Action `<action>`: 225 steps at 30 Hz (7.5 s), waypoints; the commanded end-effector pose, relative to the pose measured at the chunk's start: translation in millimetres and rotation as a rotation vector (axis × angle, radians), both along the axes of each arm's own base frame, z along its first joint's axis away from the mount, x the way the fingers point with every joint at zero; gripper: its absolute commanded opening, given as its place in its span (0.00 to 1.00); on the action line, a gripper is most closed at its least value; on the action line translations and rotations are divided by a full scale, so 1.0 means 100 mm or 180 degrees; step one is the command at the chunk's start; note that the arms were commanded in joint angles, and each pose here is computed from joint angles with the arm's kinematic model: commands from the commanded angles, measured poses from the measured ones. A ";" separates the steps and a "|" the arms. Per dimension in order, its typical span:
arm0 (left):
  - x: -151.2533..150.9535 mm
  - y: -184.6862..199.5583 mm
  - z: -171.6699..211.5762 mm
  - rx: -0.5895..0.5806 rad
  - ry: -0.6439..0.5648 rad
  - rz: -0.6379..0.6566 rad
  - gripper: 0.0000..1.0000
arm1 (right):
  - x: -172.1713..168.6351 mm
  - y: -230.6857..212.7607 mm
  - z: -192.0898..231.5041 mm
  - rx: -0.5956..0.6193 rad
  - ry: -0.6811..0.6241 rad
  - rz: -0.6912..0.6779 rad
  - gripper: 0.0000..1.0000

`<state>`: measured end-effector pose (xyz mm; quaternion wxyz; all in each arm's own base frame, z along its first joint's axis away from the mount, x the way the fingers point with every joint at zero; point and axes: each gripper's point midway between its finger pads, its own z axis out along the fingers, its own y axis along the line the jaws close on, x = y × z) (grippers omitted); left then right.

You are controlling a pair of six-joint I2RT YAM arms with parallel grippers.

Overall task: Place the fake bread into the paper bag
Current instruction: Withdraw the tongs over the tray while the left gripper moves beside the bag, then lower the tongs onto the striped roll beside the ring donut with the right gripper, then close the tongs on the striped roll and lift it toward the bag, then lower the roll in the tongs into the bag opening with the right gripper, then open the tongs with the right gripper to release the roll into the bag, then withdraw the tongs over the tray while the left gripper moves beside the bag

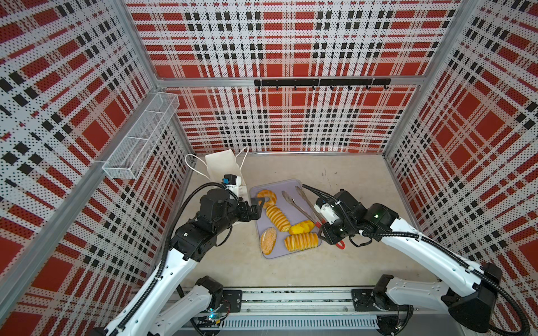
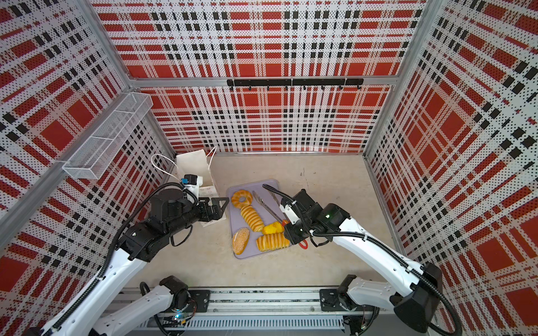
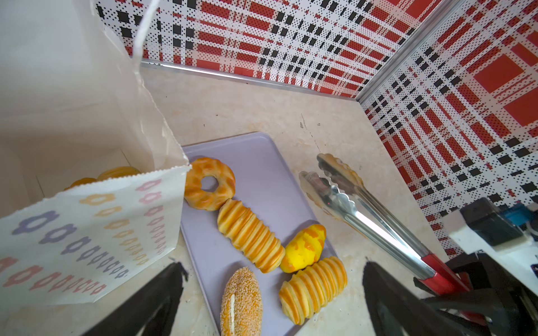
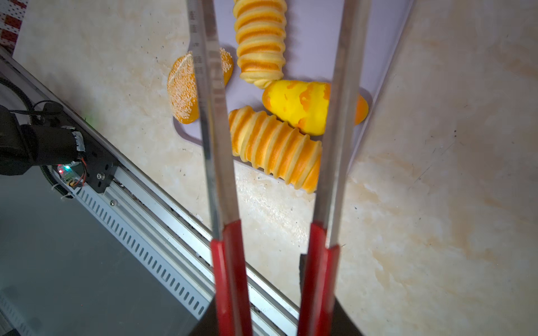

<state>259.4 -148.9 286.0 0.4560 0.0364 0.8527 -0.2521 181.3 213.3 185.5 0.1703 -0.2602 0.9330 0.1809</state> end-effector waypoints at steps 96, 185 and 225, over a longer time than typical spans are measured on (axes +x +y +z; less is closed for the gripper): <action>0.11 0.11 0.18 -0.0021 -0.0259 0.0009 0.98 | 0.55 0.05 0.58 0.0362 -0.0445 -0.0204 0.18; 0.17 1.48 0.42 -0.0179 -0.0393 0.1306 0.98 | 0.74 1.89 0.94 0.0401 -0.1099 0.1155 0.32; 0.12 0.51 0.38 -0.0070 -0.0373 0.0363 0.99 | 0.46 0.39 0.66 0.0635 -0.0656 0.0008 0.32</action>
